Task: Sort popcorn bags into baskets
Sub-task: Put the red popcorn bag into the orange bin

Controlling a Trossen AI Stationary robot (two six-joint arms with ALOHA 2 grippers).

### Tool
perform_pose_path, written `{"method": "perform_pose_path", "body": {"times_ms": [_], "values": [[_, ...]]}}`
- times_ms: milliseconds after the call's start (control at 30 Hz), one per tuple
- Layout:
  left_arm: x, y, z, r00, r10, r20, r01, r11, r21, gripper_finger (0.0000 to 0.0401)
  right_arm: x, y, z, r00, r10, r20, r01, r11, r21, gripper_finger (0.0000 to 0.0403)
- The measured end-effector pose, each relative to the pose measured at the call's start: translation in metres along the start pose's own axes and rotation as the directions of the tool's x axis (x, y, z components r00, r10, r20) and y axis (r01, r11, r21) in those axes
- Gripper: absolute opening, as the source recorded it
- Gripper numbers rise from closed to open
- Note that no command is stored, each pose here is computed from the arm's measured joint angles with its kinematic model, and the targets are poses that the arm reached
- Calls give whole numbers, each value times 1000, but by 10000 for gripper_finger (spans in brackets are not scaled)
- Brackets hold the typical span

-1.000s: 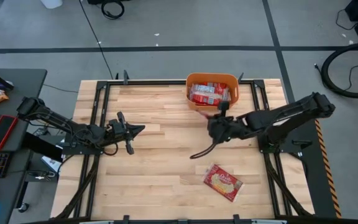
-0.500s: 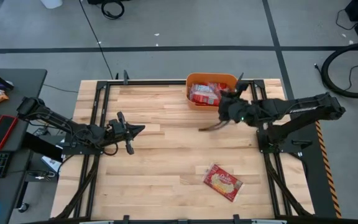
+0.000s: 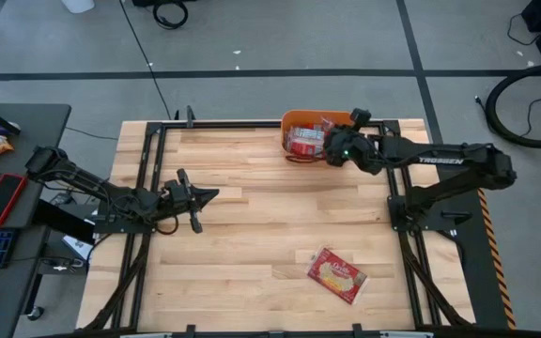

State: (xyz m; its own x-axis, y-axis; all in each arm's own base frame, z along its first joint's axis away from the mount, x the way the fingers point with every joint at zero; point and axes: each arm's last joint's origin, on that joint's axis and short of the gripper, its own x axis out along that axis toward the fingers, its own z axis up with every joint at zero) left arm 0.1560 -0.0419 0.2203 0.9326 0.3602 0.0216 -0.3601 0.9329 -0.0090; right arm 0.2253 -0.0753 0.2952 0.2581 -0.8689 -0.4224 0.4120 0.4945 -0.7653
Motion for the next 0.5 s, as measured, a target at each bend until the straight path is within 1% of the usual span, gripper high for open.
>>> {"method": "perform_pose_path", "body": {"times_ms": [133,233,300,400,500], "values": [[0,0,0,1000,0,0,0,1000,0,9,20,3,0,1000,12,-12,-12,999,38,3],[0,0,0,1000,0,0,0,1000,0,9,35,7,4,998,65,6,-65,995,69,7],[0,0,0,1000,0,1,0,1000,0,9,44,11,7,993,117,27,-119,989,84,14],[0,0,0,1000,0,0,0,1000,0,9,59,21,8,983,184,23,-185,980,73,32],[0,0,0,1000,0,0,0,1000,0,9,72,35,7,978,207,-17,-206,977,47,53]]}}
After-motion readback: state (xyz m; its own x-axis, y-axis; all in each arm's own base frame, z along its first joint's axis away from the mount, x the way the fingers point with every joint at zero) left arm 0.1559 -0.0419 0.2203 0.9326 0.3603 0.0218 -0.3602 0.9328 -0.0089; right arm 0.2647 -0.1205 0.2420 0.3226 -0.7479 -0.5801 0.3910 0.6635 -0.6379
